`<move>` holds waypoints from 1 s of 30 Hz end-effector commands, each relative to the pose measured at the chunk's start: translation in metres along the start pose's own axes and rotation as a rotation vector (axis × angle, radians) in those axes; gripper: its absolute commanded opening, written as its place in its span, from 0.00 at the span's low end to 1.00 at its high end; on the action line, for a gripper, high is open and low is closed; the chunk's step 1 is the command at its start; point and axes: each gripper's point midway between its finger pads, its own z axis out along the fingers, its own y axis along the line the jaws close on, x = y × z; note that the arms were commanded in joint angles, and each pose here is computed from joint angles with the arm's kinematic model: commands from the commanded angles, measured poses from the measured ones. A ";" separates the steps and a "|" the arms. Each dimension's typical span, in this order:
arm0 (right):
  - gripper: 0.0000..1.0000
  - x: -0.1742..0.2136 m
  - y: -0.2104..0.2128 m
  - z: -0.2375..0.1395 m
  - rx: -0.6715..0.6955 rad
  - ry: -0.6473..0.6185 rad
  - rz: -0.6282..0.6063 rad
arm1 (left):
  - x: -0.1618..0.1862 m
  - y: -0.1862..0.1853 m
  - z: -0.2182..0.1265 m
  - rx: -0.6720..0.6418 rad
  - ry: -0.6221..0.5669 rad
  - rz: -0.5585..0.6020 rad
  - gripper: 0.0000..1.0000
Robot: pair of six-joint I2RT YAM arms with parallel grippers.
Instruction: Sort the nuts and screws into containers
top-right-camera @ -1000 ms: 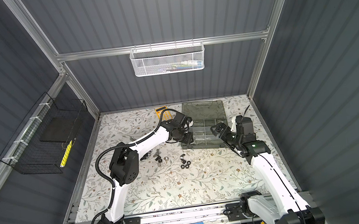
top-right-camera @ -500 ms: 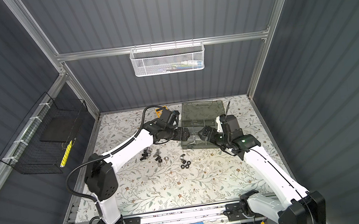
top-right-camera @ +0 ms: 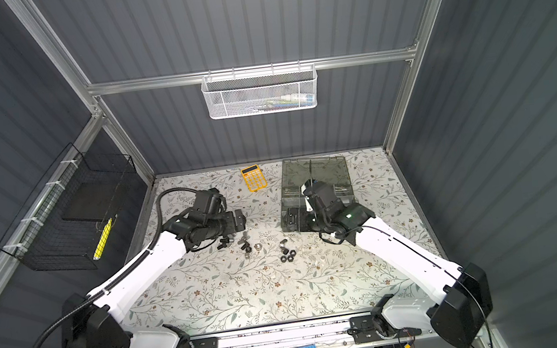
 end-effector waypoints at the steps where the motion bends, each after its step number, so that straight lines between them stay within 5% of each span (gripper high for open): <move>1: 0.99 -0.005 0.018 0.005 0.050 -0.035 -0.082 | -0.014 0.037 -0.026 -0.191 -0.092 0.015 1.00; 7: 0.99 -0.012 0.059 0.018 0.079 -0.018 -0.164 | -0.029 0.052 -0.027 -0.237 -0.102 0.011 1.00; 12: 0.99 -0.015 0.082 0.016 0.114 -0.058 -0.246 | -0.024 0.073 0.014 -0.177 -0.017 -0.101 1.00; 30: 0.99 0.050 0.112 0.018 -0.021 -0.053 -0.157 | -0.034 0.111 0.132 -0.200 0.097 -0.216 0.94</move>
